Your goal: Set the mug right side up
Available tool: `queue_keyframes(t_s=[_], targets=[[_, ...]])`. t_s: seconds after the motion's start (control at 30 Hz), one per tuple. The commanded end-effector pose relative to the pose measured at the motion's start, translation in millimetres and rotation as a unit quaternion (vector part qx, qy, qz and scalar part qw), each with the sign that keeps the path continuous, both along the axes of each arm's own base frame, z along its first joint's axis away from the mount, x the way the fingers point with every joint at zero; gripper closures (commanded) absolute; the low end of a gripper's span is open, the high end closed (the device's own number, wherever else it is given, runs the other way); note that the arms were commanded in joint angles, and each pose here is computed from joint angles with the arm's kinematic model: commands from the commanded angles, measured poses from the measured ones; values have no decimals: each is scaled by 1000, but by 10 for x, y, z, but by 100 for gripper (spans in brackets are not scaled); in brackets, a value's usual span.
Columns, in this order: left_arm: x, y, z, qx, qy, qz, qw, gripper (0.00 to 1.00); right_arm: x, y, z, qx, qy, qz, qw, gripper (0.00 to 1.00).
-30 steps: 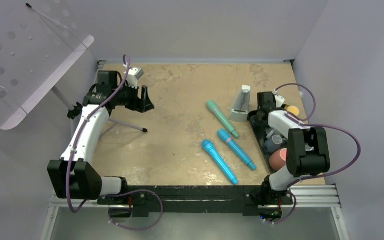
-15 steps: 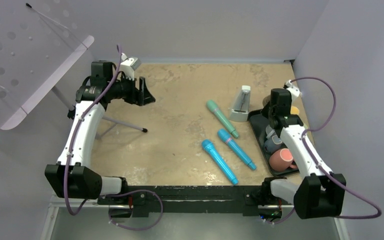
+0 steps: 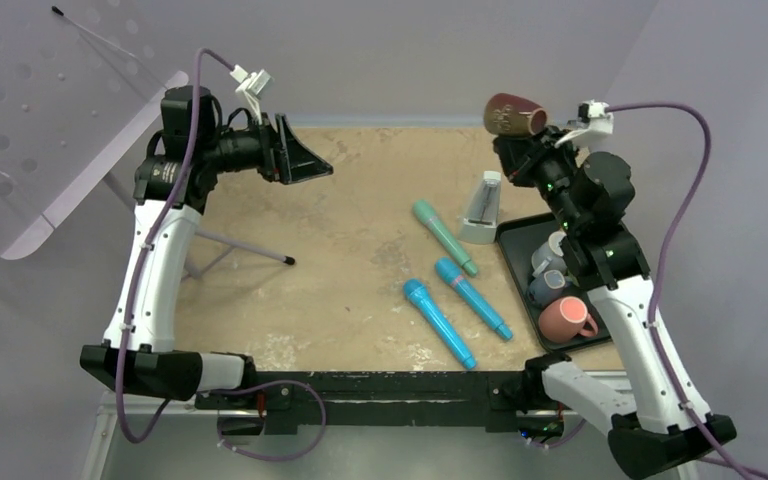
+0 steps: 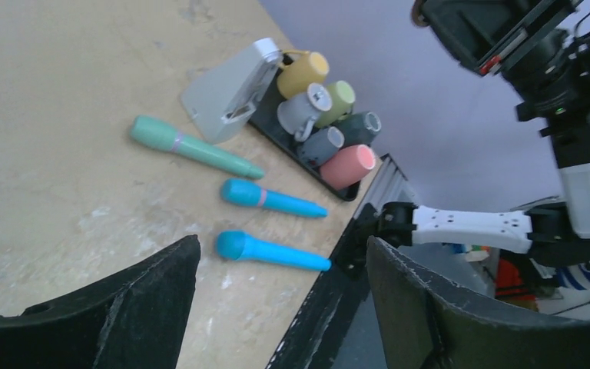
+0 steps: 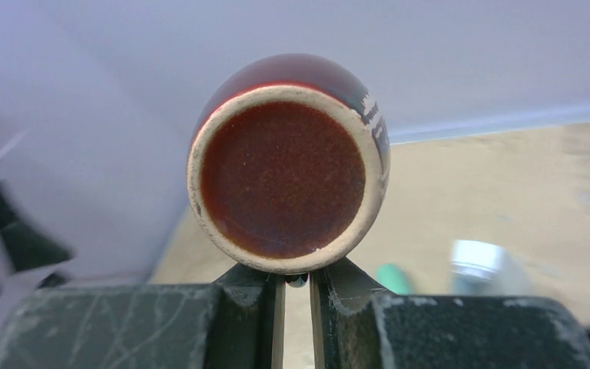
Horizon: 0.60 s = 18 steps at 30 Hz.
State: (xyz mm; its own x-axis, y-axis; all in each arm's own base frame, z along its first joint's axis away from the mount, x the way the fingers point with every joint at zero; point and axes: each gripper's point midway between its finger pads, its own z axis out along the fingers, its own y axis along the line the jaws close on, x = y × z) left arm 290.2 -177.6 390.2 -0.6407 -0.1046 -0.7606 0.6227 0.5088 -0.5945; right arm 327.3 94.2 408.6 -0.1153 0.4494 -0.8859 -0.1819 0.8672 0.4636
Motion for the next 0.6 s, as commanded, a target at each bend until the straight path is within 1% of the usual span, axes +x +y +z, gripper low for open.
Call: queue_keyframes(t_s=[0.0, 0.1, 0.27, 0.43, 0.57], targets=[[-130, -226, 567, -81, -8, -36, 996, 17, -182, 857, 445, 72, -66, 174, 980, 100], [-129, -306, 713, -108, -6, -45, 993, 17, -327, 1356, 568, 103, -80, 251, 959, 100], [-104, -405, 716, -127, 12, -54, 990, 18, -465, 1926, 680, 143, -80, 335, 928, 100], [-50, -455, 637, -130, 19, -52, 990, 21, -498, 2311, 643, 144, -65, 374, 914, 100], [-24, -463, 573, -129, 26, -50, 990, 29, -506, 2430, 653, 149, -64, 386, 908, 100]])
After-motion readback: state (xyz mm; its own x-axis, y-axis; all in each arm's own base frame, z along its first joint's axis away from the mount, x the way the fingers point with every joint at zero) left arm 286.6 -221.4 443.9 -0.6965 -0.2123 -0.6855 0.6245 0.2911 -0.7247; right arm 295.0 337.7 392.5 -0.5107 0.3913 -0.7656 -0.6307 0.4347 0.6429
